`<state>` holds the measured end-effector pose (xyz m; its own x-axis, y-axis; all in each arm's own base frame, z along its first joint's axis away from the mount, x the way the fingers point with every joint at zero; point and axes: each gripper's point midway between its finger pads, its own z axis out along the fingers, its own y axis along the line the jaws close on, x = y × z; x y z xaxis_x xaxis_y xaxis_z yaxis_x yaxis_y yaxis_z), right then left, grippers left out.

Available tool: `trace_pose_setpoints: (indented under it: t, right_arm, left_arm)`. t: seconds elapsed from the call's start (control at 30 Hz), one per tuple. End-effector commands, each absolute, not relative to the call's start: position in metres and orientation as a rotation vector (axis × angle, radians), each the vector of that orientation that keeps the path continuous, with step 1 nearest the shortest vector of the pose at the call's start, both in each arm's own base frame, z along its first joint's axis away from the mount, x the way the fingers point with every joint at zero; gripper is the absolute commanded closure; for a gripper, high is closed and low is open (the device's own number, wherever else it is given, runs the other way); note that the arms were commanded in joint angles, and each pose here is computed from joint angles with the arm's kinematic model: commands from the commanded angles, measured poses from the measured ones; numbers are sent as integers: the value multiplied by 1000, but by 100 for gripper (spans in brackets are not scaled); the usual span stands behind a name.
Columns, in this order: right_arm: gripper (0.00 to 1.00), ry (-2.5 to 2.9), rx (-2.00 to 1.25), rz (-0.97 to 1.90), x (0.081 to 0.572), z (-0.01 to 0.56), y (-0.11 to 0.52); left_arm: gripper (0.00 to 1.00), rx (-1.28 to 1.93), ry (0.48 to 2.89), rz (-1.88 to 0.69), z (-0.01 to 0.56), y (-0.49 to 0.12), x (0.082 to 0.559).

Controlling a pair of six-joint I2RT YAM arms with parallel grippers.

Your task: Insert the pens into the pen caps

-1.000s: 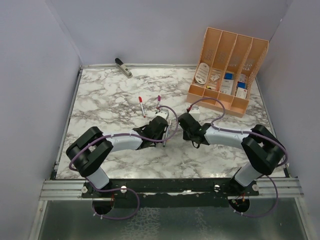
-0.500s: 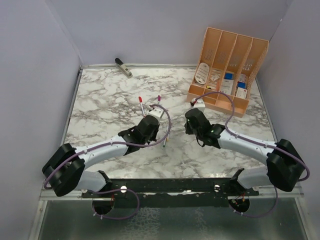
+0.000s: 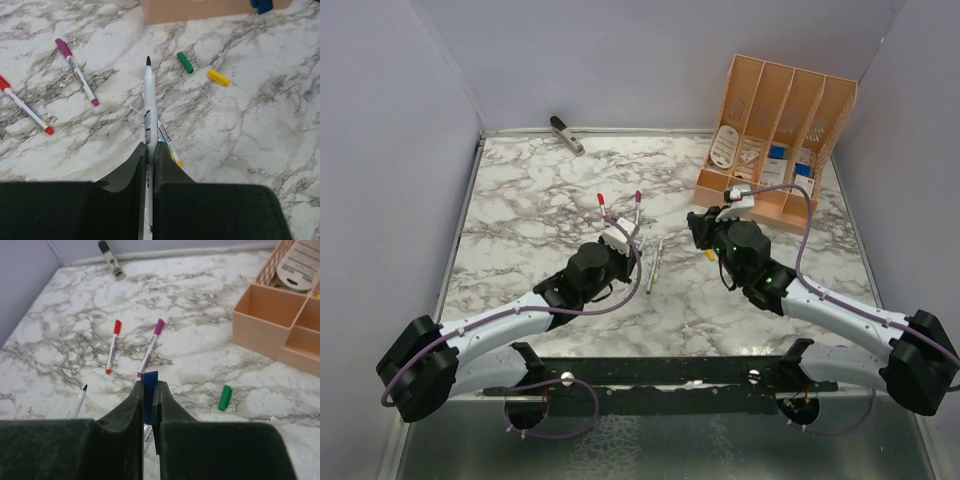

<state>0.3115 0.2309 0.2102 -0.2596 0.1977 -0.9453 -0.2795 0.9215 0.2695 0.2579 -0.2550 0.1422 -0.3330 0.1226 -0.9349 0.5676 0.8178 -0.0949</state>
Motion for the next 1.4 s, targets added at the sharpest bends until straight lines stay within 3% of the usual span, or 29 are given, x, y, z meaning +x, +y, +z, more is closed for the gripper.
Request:
trace_pose_setpoints:
  t: [0.0,0.2,0.57,1.37]
  right_arm:
    - [99,1531,-70,575,311,263,237]
    - [99,1275,-81,744,287,297,236]
    - [99,986,-128,926,257,350,245]
    - [99,961,-248,1105,234,353,272]
  left_arm:
    - [100,513,1590,-702,200,-274,249]
    - [100,510,1363,-887,230,-276,221]
    - [100,402,1178,-1056,257,-274,205]
    - [100,514,1165,-1265,270,-312,189]
